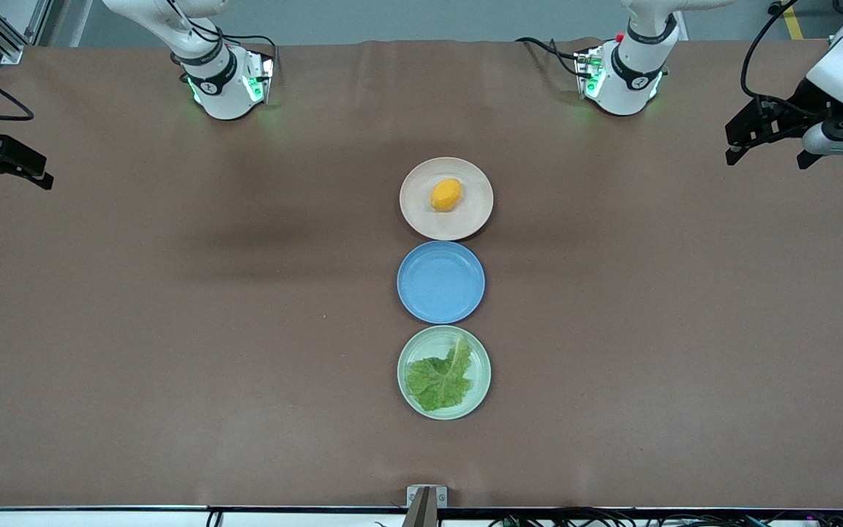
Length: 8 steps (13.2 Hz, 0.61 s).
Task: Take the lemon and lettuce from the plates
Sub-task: 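Reach the left gripper toward the lettuce while the right gripper reaches the lemon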
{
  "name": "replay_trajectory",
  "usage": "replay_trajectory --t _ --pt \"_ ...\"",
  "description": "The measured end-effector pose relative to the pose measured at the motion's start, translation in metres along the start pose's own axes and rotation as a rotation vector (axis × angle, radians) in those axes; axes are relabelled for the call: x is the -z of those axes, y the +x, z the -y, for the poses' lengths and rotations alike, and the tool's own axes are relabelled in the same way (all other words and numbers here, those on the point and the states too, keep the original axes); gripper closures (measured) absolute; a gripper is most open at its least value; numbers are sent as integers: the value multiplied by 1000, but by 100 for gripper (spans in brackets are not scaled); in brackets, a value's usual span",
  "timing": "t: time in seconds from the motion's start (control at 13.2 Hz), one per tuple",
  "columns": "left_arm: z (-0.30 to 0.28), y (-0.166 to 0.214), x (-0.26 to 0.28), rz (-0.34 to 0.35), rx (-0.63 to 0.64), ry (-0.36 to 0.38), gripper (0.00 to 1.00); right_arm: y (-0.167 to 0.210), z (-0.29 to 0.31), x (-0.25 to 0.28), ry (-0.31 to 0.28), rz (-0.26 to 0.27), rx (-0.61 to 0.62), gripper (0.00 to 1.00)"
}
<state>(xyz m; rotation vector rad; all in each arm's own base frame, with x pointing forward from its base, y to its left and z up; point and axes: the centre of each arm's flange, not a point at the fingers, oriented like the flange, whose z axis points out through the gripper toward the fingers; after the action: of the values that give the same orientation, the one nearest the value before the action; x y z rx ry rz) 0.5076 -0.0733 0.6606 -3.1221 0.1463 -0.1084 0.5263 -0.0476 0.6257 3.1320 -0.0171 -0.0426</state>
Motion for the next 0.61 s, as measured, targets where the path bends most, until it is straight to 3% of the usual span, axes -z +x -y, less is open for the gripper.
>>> replay_trajectory --t 0.38,0.61 --pt "0 3 -4 8 -1 -1 0 1 2 0 18 -9 0 0" --pt "-10 31 -31 49 -24 -17 0 1 3 0 35 -8 -1 0"
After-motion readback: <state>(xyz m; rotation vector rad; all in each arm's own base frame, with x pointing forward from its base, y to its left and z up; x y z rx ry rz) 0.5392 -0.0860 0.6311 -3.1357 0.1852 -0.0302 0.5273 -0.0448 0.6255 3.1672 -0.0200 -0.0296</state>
